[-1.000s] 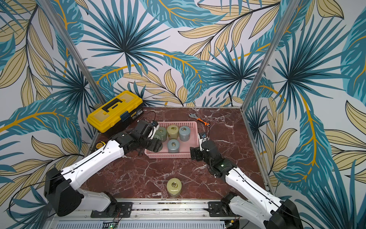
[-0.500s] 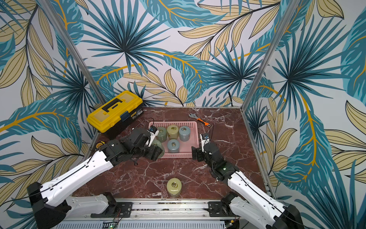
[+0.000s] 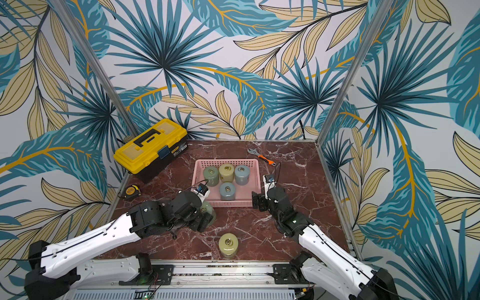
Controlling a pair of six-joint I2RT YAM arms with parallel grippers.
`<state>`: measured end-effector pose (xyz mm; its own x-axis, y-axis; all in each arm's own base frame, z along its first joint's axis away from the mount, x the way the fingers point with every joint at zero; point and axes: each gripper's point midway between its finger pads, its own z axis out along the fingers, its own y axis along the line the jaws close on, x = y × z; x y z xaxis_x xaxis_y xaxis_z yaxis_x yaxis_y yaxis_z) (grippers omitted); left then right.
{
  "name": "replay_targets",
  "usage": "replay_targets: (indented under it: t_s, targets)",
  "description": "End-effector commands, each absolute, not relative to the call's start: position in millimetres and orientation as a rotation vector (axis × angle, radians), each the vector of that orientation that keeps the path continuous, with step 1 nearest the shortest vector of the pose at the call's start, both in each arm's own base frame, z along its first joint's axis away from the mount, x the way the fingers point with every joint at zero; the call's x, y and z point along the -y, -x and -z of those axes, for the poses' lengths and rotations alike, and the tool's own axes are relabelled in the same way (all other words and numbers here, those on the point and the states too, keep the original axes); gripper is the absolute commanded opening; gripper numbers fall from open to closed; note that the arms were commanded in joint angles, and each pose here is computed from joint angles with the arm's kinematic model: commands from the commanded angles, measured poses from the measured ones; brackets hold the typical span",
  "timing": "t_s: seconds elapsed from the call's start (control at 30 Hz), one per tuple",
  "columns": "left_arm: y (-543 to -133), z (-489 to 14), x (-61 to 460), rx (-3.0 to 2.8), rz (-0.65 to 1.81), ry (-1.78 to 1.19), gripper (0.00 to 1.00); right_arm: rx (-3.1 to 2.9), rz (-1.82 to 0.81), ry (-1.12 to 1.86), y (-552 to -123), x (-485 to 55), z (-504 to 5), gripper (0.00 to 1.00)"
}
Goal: Take the tea canister out of the basket
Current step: Pick up the tea canister from the basket, then place the tea canister at the center of the board.
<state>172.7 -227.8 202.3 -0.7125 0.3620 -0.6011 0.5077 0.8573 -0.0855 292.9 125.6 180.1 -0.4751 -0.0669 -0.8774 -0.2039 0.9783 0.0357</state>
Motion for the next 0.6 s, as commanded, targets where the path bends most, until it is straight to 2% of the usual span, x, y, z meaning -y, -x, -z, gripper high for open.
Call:
replay_targets:
  t_s: [0.0,0.57]
  targets:
    - [-168.2,-201.5,224.1,-2.415,0.338,-0.542,0.41,-2.056,-0.146,0.16,-293.1,-119.8,-177.7,0.99]
    - [-122.0,-155.8,214.6,-2.508,0.248,-0.553,0.39,-2.052,-0.144,0.158,-292.6,-119.0,-178.9,0.99]
